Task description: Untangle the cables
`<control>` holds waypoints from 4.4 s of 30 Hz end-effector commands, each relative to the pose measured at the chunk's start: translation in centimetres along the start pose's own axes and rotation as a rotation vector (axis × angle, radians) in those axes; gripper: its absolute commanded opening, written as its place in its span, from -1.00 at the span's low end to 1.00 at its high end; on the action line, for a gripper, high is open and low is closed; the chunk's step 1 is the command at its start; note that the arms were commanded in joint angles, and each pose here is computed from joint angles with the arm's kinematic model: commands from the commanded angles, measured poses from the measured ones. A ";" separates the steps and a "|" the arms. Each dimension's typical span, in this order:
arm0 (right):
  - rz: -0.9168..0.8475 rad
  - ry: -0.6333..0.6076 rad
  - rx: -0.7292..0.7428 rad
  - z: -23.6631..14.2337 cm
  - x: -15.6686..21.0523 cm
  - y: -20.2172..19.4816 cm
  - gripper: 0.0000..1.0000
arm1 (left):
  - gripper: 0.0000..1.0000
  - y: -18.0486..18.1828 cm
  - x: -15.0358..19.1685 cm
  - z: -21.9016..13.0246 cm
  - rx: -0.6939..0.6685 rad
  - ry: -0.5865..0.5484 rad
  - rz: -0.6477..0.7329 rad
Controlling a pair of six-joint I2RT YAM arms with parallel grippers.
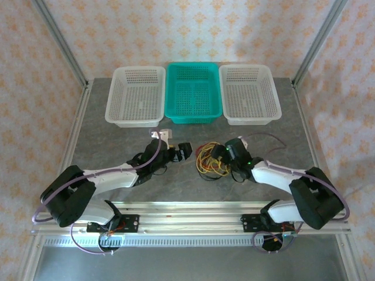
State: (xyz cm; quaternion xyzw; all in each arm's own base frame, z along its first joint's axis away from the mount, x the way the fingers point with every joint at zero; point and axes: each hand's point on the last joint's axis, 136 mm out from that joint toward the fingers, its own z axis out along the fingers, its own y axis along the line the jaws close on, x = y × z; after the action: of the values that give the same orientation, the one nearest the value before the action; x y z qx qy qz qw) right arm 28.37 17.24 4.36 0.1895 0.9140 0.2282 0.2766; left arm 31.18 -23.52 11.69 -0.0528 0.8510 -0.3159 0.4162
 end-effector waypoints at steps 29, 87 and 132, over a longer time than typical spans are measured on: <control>-0.203 0.045 -0.082 -0.7 0.9 12.4 0.02 | 0.86 4.3 -1.8 -1.0 -0.043 -0.025 -0.109; -0.286 0.021 -0.308 -6.1 1.0 19.6 -1.00 | 0.97 7.3 -0.3 1.6 -0.172 0.081 -0.016; -0.318 -0.310 -0.366 -18.1 -7.8 18.8 -1.00 | 0.96 14.1 4.4 1.3 -0.448 0.172 -0.020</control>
State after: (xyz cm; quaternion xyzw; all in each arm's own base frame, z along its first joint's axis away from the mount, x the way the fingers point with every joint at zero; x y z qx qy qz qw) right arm 27.63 24.61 28.71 0.0160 0.8361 0.3197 0.4456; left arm 33.82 -17.37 3.75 -0.1063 0.9064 -0.1935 0.3601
